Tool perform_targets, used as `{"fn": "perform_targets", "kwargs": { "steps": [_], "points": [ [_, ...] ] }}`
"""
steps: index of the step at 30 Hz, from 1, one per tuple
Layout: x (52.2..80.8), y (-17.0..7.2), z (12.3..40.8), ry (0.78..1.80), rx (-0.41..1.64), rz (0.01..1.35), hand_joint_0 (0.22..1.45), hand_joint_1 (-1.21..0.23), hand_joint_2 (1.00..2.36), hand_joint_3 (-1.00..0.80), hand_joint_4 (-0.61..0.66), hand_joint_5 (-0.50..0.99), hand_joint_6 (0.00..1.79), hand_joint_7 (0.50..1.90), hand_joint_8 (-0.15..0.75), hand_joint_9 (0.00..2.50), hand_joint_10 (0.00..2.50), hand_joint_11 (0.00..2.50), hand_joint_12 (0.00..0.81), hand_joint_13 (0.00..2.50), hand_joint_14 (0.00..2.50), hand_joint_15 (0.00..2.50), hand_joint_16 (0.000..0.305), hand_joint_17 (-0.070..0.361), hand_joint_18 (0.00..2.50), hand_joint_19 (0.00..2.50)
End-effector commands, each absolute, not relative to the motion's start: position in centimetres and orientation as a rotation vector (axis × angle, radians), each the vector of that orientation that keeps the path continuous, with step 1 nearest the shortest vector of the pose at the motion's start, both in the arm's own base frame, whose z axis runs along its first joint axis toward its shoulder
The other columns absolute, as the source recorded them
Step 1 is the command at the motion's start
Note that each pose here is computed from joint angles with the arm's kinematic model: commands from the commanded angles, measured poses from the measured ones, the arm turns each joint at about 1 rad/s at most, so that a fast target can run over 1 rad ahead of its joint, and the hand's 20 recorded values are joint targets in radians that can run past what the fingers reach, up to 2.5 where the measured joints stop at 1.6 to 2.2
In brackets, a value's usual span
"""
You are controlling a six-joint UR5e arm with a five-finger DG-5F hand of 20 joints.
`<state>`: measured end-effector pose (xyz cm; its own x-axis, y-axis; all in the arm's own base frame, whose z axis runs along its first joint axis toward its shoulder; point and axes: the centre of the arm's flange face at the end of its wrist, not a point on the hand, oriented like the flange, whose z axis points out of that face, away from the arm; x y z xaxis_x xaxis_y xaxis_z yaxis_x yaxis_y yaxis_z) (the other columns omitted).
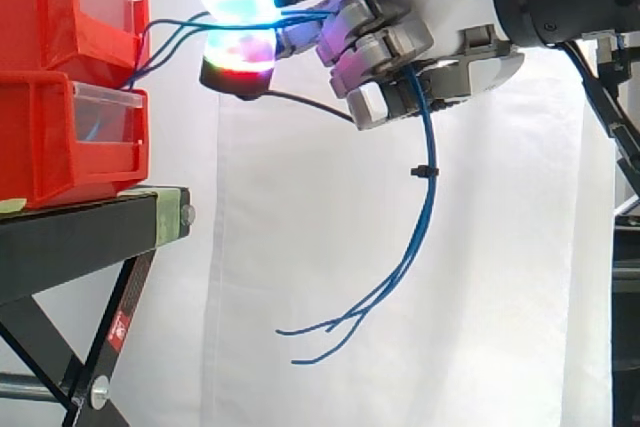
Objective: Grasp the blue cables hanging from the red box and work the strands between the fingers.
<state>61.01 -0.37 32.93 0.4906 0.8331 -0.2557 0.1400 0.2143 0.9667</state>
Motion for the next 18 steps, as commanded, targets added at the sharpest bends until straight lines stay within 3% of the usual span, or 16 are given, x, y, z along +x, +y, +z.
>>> {"fn": "perform_targets", "kwargs": {
  "steps": [1,4,6,8,9,10,11,13,14,15,16,17,18],
  "points": [
    [60.98,-0.22,32.96,0.975,1.288,0.605,1.3,-0.76,1.01,-0.27,0.03,0.08,1.31,1.25,0.445,1.77,2.5,2.5,0.688,2.06,2.5,1.81,0.238,0.178,2.5,0.72],
    [60.97,-0.04,32.95,0.979,1.287,0.606,1.25,-0.83,1.02,-0.34,0.07,0.04,1.39,1.21,0.445,1.77,2.5,2.5,0.688,2.06,2.5,1.81,0.238,0.178,2.5,0.72],
    [60.99,-0.03,32.86,0.981,1.286,0.604,1.12,-0.88,1.02,-0.48,0.08,-0.02,1.45,1.22,0.445,1.77,2.5,2.5,0.688,2.06,2.5,1.81,0.238,0.178,2.5,0.72],
    [61.02,0.07,32.88,0.98,1.285,0.607,1.1,-0.9,1.02,-0.64,0.08,-0.02,1.45,1.21,0.445,1.77,2.5,2.5,0.688,2.06,2.5,1.81,0.238,0.178,2.5,0.72],
    [60.99,0.06,32.81,0.981,1.285,0.606,1.1,-0.91,1.02,-0.64,0.03,0.0,1.45,1.22,0.445,1.77,2.5,2.5,0.688,2.06,2.5,1.81,0.238,0.178,2.5,0.72],
    [60.96,0.05,32.74,0.982,1.285,0.605,1.13,-0.9,1.02,-0.59,-0.02,-0.01,1.45,1.29,0.445,1.77,2.5,2.5,0.688,2.06,2.5,1.81,0.238,0.178,2.5,0.72],
    [60.83,0.09,32.49,0.987,1.285,0.603,1.2,-0.88,1.02,-0.4,-0.11,0.0,1.47,1.47,0.445,1.77,2.5,2.5,0.688,2.06,2.5,1.81,0.238,0.178,2.5,0.72],
    [60.77,0.17,32.19,0.983,1.284,0.609,1.36,-0.79,1.01,-0.14,-0.11,0.13,1.42,1.64,0.445,1.77,2.5,2.5,0.688,2.06,2.5,1.81,0.238,0.178,2.5,0.72],
    [60.8,0.17,32.16,0.98,1.283,0.611,1.38,-0.76,1.01,-0.11,-0.09,0.18,1.37,1.65,0.445,1.77,2.5,2.5,0.688,2.06,2.5,1.81,0.238,0.178,2.5,0.72],
    [60.79,0.17,32.03,0.975,1.282,0.615,1.38,-0.75,1.01,-0.1,-0.06,0.19,1.39,1.47,0.445,1.77,2.5,2.5,0.688,2.06,2.5,1.81,0.238,0.178,2.5,0.72],
    [60.84,0.19,32.06,0.972,1.281,0.618,1.38,-0.73,1.01,-0.11,0.0,0.29,1.12,1.51,0.445,1.77,2.5,2.5,0.688,2.06,2.5,1.81,0.238,0.178,2.5,0.72],
    [60.84,0.19,32.06,0.973,1.28,0.616,1.37,-0.68,1.01,-0.18,0.08,0.55,0.51,1.54,0.445,1.77,2.5,2.5,0.688,2.06,2.5,1.81,0.238,0.178,2.5,0.72],
    [60.81,0.18,32.15,0.971,1.28,0.618,1.34,-0.68,1.01,-0.23,0.14,0.6,0.39,1.48,0.445,1.77,2.5,2.5,0.688,2.06,2.5,1.81,0.238,0.178,2.5,0.72]
  ]
}}
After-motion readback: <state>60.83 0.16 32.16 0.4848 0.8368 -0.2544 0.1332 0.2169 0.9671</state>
